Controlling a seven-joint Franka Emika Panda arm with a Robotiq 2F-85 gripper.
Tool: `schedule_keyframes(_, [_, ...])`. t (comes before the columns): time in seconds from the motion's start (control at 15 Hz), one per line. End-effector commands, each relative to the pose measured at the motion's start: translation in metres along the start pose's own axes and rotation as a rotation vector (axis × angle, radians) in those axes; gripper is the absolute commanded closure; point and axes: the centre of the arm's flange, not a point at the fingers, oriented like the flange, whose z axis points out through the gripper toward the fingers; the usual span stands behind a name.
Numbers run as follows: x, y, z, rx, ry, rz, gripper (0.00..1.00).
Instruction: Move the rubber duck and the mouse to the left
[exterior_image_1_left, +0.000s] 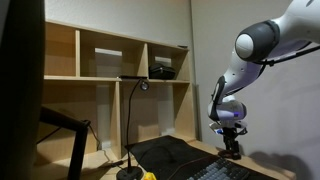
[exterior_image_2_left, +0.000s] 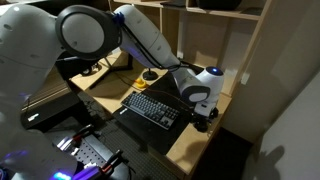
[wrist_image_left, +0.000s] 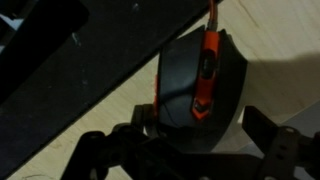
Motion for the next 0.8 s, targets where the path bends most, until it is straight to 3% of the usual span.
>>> schedule_keyframes(0.0, [0.002, -0.011, 0.016, -0.026, -0.028, 0.017, 0.00])
schedule_keyframes(0.07, [0.002, -0.011, 0.018, -0.019, -0.035, 0.015, 0.25])
schedule_keyframes(0.13, [0.002, -0.013, 0.016, -0.017, -0.032, 0.017, 0.27])
schedule_keyframes(0.33, [0.002, -0.015, 0.011, -0.024, -0.038, 0.016, 0.47])
schedule_keyframes(0.53, [0.000, -0.016, 0.007, -0.015, -0.043, 0.010, 0.55])
schedule_keyframes(0.73, [-0.010, -0.013, -0.018, 0.020, -0.086, -0.027, 0.56])
